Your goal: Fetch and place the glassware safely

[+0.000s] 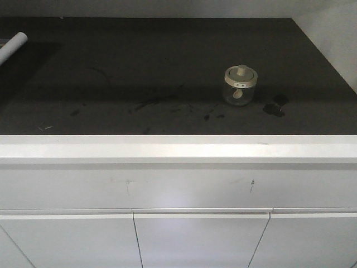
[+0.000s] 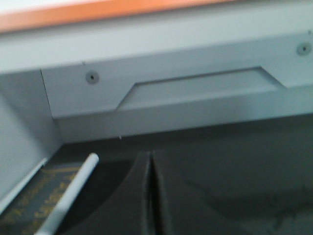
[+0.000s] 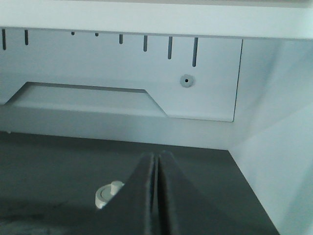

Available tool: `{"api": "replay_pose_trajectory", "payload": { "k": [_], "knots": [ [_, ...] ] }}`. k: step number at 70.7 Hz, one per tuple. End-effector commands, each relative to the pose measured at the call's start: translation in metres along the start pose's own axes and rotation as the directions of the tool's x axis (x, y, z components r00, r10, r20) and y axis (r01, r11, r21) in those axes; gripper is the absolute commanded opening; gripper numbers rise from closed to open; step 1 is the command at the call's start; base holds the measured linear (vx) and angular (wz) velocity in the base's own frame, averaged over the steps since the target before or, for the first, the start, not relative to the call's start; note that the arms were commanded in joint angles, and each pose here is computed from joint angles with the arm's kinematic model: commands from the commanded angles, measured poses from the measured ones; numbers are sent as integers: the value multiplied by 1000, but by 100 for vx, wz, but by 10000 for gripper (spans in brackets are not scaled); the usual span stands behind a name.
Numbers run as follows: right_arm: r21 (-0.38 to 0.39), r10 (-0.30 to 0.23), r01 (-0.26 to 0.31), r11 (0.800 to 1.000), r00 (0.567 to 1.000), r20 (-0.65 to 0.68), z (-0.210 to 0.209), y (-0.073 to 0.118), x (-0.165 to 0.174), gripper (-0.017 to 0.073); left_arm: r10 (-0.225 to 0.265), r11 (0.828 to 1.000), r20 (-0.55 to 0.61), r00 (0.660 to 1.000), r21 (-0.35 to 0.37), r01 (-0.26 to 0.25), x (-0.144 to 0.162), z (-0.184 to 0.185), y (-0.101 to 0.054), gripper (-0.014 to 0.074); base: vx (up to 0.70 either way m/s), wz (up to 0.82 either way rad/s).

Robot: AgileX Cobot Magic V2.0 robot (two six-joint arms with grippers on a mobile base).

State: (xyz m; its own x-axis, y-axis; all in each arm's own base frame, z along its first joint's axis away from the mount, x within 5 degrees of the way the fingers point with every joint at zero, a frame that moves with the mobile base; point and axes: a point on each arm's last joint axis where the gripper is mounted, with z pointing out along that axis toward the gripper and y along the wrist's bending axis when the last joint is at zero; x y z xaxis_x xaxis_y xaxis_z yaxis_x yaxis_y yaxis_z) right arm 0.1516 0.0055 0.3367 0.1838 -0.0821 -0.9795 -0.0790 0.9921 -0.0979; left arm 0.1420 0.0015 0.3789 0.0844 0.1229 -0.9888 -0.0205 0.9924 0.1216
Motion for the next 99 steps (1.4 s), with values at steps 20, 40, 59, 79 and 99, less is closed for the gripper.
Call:
{"api": "replay_pose_trajectory", "payload": {
  "k": [20,40,59,79,99],
  "knots": [
    [-139,-2,0,990,1000,-15,-24,22,15,-1,-43,999,52,998,22,42,56,-56,-9,-7,0,0],
    [-156,2,-7,988,999,-32,-28,25,25,-1,-43,999,26,999,20,42,73,-67,-11,-7,0,0],
    [-156,2,-7,988,999,-32,-28,25,25,-1,-42,999,5,999,19,42,75,-67,-11,-7,0,0],
    [-192,22,-40,981,995,-97,-7,30,42,20,-41,999,-2,999,19,41,75,-67,-11,-7,0,0],
    [-269,66,-102,958,988,-140,52,38,60,181,-41,999,-2,999,19,41,75,-67,-11,-7,0,0]
  ]
}}
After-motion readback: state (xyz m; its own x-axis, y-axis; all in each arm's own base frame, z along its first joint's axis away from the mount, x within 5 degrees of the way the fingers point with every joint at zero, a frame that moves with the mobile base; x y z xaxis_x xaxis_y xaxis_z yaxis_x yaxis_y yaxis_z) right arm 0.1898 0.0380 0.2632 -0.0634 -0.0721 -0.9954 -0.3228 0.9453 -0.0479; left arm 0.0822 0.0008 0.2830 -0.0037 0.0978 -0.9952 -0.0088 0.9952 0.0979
